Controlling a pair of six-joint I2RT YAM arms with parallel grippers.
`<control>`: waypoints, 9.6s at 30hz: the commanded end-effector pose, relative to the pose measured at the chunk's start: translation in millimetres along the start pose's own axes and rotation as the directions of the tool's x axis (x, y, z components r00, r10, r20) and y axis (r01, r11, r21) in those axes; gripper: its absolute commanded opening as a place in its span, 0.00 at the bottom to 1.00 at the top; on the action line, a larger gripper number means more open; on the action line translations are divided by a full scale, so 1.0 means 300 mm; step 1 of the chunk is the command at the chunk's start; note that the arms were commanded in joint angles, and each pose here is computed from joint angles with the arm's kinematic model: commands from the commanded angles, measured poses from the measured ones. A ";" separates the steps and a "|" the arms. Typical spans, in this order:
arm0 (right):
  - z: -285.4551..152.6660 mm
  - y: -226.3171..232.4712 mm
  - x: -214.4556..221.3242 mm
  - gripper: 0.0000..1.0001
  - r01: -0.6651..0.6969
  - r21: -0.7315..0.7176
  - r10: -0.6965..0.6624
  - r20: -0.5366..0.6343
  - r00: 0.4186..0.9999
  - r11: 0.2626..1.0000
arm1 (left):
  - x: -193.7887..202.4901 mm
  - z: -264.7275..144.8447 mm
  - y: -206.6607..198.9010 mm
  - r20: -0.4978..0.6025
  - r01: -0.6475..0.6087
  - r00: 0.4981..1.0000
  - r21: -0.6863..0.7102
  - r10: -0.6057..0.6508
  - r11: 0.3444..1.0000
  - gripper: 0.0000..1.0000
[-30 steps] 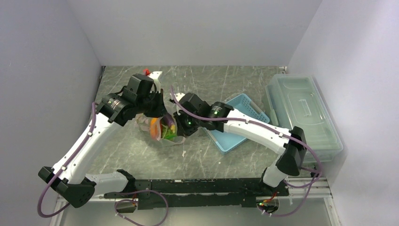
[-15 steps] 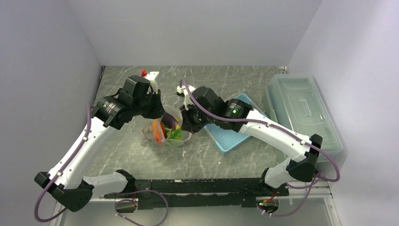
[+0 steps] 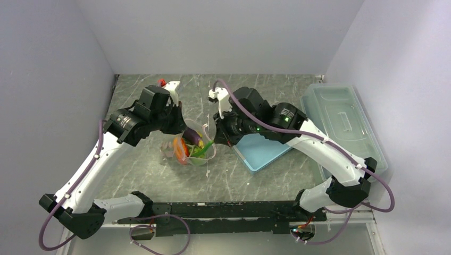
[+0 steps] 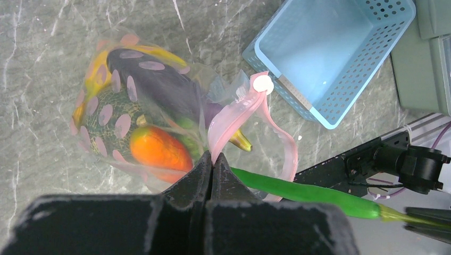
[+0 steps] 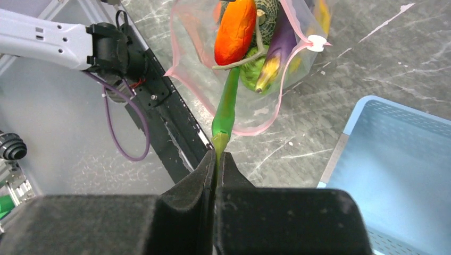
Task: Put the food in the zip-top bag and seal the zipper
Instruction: Adjust the fake vegetable in the zipper food storage bag, then adjust the zipper on the food storage bag.
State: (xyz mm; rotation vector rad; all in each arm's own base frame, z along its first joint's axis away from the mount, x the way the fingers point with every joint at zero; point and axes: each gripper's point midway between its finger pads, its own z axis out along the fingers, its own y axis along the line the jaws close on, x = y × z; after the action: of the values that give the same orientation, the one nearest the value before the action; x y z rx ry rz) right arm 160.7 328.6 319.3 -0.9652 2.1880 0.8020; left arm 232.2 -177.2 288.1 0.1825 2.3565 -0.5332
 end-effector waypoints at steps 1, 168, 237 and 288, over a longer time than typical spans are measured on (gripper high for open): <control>-0.133 0.011 -0.029 0.00 0.050 -0.005 -0.050 0.027 0.998 0.999 | -0.033 -0.007 -0.009 0.042 0.004 0.999 0.006 -0.004 1.000 0.00; 0.174 0.016 0.220 0.57 0.800 -0.176 -0.738 0.312 0.598 0.574 | 0.247 -0.187 -0.246 -0.036 -0.325 0.898 0.619 0.439 0.715 0.00; -0.305 0.240 0.076 0.00 0.433 -0.418 -0.453 0.056 0.890 0.799 | -0.006 -0.452 -0.444 0.594 -0.663 0.745 0.605 0.305 0.440 0.84; -0.216 0.210 -0.093 0.00 0.199 -0.222 -0.194 0.043 0.980 0.955 | 0.190 -0.453 -0.490 0.484 -0.566 0.804 0.801 0.345 0.195 0.93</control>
State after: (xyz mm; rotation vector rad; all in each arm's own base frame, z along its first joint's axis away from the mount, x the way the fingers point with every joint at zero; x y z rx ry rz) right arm 97.9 319.0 364.4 -1.4268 2.0230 0.9316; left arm 68.5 -260.3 379.6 1.2885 1.3614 -1.5357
